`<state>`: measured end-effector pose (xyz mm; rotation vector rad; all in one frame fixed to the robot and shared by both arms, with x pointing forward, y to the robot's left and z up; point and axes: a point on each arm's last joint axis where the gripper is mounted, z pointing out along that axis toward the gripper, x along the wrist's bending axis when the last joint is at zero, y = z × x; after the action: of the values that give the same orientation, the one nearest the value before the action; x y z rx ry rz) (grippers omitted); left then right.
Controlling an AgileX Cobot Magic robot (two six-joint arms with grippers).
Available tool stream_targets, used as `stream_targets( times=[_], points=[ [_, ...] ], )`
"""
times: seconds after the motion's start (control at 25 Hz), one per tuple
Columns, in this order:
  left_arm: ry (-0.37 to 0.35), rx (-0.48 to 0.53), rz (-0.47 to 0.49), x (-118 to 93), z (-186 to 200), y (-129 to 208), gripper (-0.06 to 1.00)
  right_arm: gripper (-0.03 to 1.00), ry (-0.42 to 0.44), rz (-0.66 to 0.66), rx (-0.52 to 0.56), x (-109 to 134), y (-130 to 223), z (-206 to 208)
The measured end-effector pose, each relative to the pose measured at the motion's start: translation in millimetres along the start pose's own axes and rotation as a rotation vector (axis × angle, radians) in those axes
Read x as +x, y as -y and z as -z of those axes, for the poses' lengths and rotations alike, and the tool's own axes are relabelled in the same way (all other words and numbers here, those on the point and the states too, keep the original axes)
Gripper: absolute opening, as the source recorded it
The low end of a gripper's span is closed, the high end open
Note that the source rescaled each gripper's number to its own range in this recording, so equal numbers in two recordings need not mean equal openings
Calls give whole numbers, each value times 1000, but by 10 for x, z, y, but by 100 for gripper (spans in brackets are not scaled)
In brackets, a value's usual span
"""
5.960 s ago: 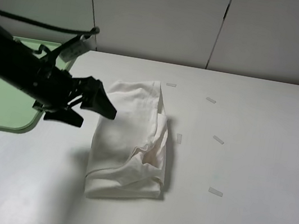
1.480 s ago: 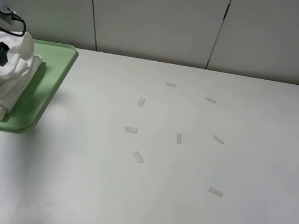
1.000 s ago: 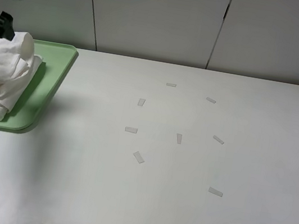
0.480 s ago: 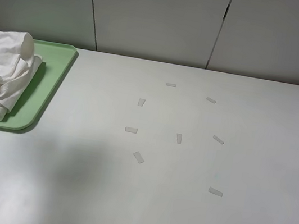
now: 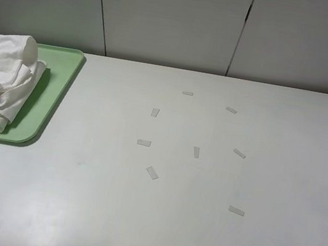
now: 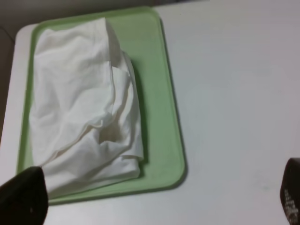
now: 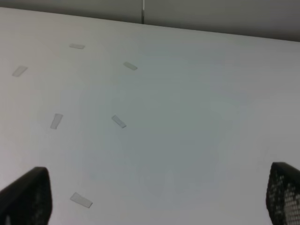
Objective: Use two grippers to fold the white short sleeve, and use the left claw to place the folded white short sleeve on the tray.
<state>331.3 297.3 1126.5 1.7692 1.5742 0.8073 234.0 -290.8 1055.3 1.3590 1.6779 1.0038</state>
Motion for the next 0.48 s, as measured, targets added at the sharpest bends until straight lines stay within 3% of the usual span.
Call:
stream_targets(
  times=[0.2,0.48],
  points=[
    [-7,-115,40,-89,337,465,96,100,0,0,0,0,0,0],
    [-1,-107,54,-137,455,739,95,100,0,0,0,0,0,0]
  ],
)
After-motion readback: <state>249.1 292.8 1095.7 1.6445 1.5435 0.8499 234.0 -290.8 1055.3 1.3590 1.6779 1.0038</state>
